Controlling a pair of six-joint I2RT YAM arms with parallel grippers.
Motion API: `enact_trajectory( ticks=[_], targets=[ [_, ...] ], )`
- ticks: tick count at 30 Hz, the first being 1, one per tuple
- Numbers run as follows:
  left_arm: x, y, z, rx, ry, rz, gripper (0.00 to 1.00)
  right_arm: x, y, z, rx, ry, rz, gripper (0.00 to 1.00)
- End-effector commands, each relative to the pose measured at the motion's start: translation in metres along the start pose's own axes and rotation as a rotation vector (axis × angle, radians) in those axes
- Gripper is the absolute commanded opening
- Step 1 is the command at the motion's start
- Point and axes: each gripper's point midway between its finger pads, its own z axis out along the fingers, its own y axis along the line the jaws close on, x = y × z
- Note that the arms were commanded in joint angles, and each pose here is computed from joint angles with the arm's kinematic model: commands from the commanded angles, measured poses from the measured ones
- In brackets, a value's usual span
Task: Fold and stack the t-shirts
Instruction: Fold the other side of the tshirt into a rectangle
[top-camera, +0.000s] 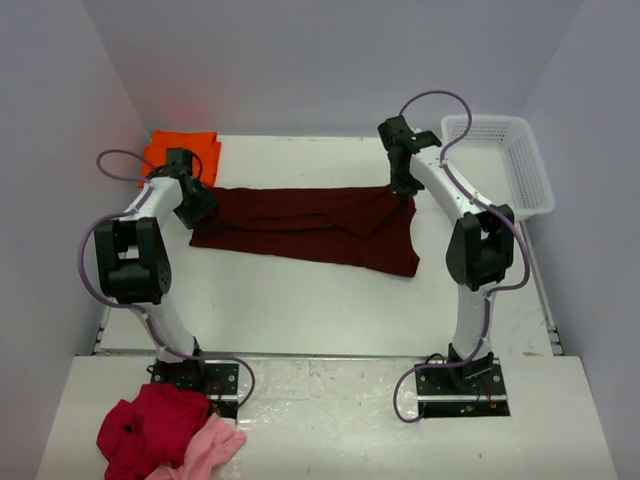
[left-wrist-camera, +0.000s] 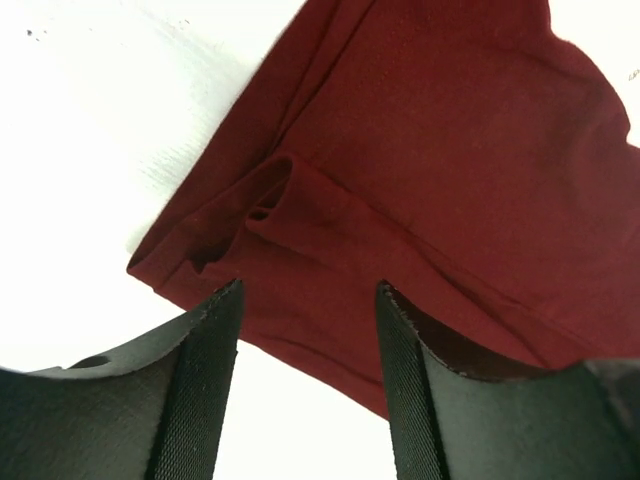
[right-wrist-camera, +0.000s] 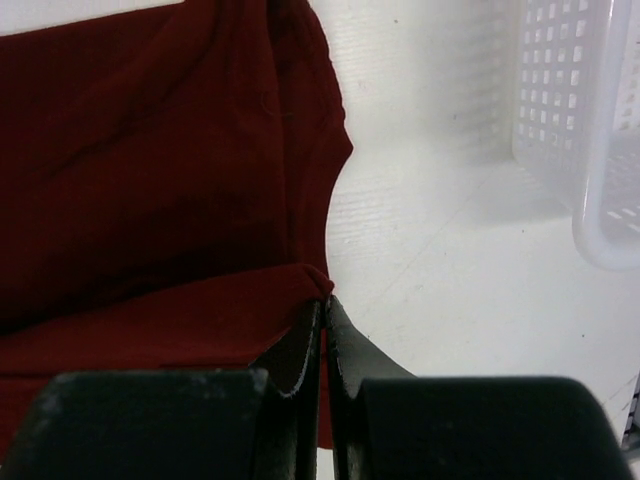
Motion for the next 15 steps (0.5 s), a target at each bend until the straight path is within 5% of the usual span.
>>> enact_trajectory(
  ticks=[1, 4, 8, 12, 15],
  targets=[
    [-0.021, -0.004, -0.01, 0.003, -0.092, -0.037, 0.57, -0.019, 0.0, -0.001, -0.024, -0.036, 0.016, 0.0],
    [-0.027, -0.004, -0.014, -0.007, -0.116, -0.031, 0.6, -0.028, 0.002, 0.004, -0.041, -0.039, 0.027, 0.0],
    [-0.035, -0.003, -0.028, -0.02, -0.177, -0.037, 0.88, -0.035, 0.006, 0.014, -0.065, -0.031, 0.038, 0.0],
    [-0.038, -0.012, -0.044, 0.006, -0.243, 0.005, 0.98, -0.048, 0.009, 0.027, -0.114, -0.025, 0.059, 0.0],
    [-0.03, -0.028, -0.058, 0.058, -0.255, 0.078, 0.97, -0.066, 0.006, 0.037, -0.129, -0.057, 0.086, 0.28]
  ],
)
